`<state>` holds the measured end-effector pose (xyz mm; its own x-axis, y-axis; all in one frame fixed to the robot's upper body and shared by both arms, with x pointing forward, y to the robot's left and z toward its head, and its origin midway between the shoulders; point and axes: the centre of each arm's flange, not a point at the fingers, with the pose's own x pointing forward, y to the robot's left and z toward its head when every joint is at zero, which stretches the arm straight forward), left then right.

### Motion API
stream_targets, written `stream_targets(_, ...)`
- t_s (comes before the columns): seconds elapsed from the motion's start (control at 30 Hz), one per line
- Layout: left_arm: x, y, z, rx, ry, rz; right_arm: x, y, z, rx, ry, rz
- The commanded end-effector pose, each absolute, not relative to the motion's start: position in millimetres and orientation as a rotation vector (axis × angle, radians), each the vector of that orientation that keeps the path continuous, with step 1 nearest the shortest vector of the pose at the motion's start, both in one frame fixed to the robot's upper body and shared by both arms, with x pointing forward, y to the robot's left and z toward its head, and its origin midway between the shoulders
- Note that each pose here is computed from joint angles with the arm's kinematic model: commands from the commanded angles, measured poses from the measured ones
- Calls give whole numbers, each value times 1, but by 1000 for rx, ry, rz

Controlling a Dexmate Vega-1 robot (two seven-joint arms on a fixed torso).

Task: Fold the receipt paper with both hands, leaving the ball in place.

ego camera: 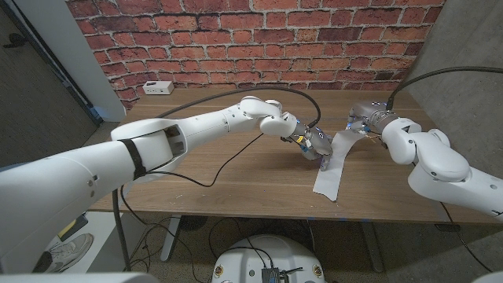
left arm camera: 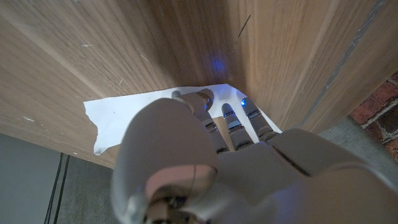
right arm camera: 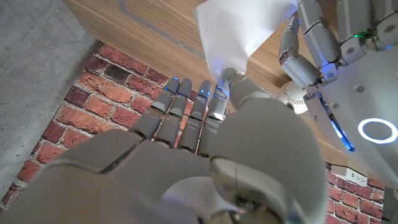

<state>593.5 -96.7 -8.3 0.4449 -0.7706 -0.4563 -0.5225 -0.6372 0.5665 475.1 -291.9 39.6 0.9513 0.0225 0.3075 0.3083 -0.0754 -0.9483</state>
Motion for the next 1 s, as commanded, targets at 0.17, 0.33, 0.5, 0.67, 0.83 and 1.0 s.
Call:
stream_targets(0.17, 594, -95, -10, 2341, -1069, -1018, 445, -298, 33, -1548, -205, -116)
stream_targets(0.33, 593, -93, -4, 2328, -1060, -988, 445, -297, 29, -1552, -189, -100)
stream_targets(0.5, 593, -86, 10, 2278, -1046, -914, 443, -294, 25, -1570, -179, -94)
stream_targets(0.67, 593, -75, 22, 2214, -1010, -877, 438, -291, 23, -1586, -195, -117)
stream_targets(0.83, 590, -64, 35, 2099, -965, -901, 435, -290, 23, -1592, -193, -132)
stream_targets(1.0, 587, -53, 50, 1945, -942, -966, 433, -290, 23, -1609, -201, -164)
